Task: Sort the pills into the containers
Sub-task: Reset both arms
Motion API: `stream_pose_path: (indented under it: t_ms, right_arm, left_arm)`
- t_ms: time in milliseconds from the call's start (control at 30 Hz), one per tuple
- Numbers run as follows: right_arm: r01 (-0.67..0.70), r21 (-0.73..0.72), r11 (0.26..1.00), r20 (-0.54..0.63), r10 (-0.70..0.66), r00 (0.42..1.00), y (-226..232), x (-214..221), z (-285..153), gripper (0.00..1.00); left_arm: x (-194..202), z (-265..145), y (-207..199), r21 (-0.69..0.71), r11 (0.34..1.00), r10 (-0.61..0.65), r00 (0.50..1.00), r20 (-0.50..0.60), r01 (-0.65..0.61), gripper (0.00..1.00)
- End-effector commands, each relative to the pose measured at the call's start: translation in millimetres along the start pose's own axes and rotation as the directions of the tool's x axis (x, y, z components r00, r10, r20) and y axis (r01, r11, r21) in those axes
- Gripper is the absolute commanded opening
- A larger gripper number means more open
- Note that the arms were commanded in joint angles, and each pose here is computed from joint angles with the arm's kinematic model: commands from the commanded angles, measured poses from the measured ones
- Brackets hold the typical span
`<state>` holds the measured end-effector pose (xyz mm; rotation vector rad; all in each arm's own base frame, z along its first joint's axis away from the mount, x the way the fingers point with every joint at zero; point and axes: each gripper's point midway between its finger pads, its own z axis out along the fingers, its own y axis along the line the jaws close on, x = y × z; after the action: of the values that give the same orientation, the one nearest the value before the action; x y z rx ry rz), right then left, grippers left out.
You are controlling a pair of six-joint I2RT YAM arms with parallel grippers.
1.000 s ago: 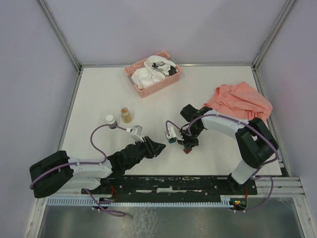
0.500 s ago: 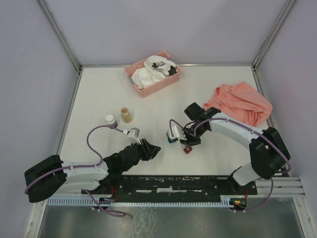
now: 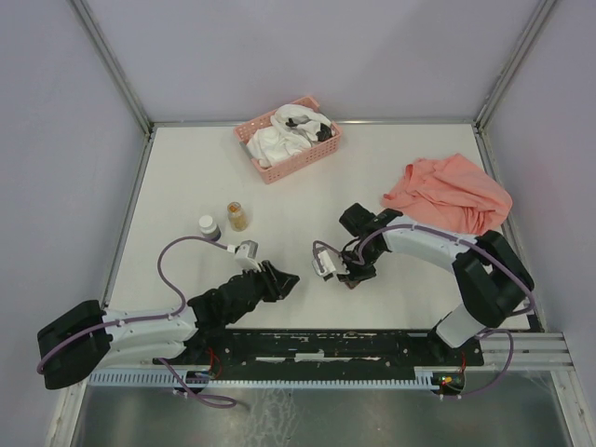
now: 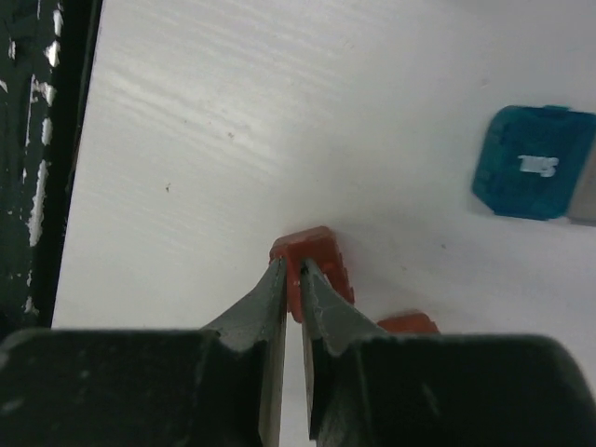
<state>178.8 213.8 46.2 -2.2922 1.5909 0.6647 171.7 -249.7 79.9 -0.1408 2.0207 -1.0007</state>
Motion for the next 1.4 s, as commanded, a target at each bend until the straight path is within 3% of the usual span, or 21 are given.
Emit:
stream_pose_path:
  t_ms: [0, 167, 433, 533, 767, 1033, 1133, 1233, 1300, 1367]
  right_arm:
    - [0.006, -0.041, 0.999, -0.124, -0.011, 0.992, 0.6, 27.5, 19.6, 0.17]
    - [-0.013, -0.011, 1.0, -0.099, 0.012, 0.995, -5.6, 17.3, 13.8, 0.17]
    - [-0.022, -0.023, 0.999, 0.197, 0.026, 0.98, 6.1, -37.3, -34.0, 0.21]
    - [-0.042, -0.005, 0.999, 0.178, 0.042, 0.983, 4.0, -29.6, -44.9, 0.25]
    - [-0.036, -0.016, 0.999, 0.045, 0.036, 0.998, 9.6, -2.9, -58.9, 0.35]
    - [-0.007, -0.018, 1.0, 0.059, 0.008, 0.998, 10.6, -0.1, -51.4, 0.36]
    - [-0.063, 0.032, 0.998, 0.092, 0.06, 0.994, 0.2, -9.0, -62.3, 0.37]
    - [-0.163, 0.163, 0.973, 0.132, 0.142, 0.981, -25.2, -14.1, -82.8, 0.41]
    - [-0.253, 0.269, 0.93, 0.185, 0.208, 0.961, -42.5, -14.9, -102.5, 0.5]
    - [-0.342, 0.369, 0.864, 0.259, 0.258, 0.931, -58.0, -13.3, -126.0, 0.61]
  left_arm:
    - [-7.6, -0.9, 8.4, -0.022, 0.999, 0.047, 0.998, 0.043, -0.046, 0.48]
    - [-7.1, -1.8, 6.0, -0.006, 0.999, 0.041, 0.998, 0.041, -0.041, 0.48]
    - [-11.5, -4.3, -2.5, 0.023, 0.999, 0.046, 0.998, 0.046, -0.047, 0.48]
    - [-13.2, -5.9, -12.8, 0.079, 0.995, 0.056, 0.997, 0.054, -0.061, 0.5]
    - [-28.6, -5.4, -22.3, 0.11, 0.986, 0.111, 0.986, 0.121, -0.125, 0.76]
    - [-37.2, 9.5, -30.1, 0.115, 0.983, 0.134, 0.985, 0.107, -0.146, 0.78]
    - [-43.4, 10.0, -33.2, 0.13, 0.98, 0.137, 0.984, 0.115, -0.152, 0.8]
    - [-61.8, 7.4, -38.5, 0.149, 0.974, 0.147, 0.978, 0.146, -0.169, 0.89]
    - [-83.0, 4.7, -41.7, 0.155, 0.972, 0.149, 0.971, 0.188, -0.179, 0.98]
    - [-107.8, 0.5, -48.3, 0.163, 0.967, 0.156, 0.96, 0.234, -0.197, 0.99]
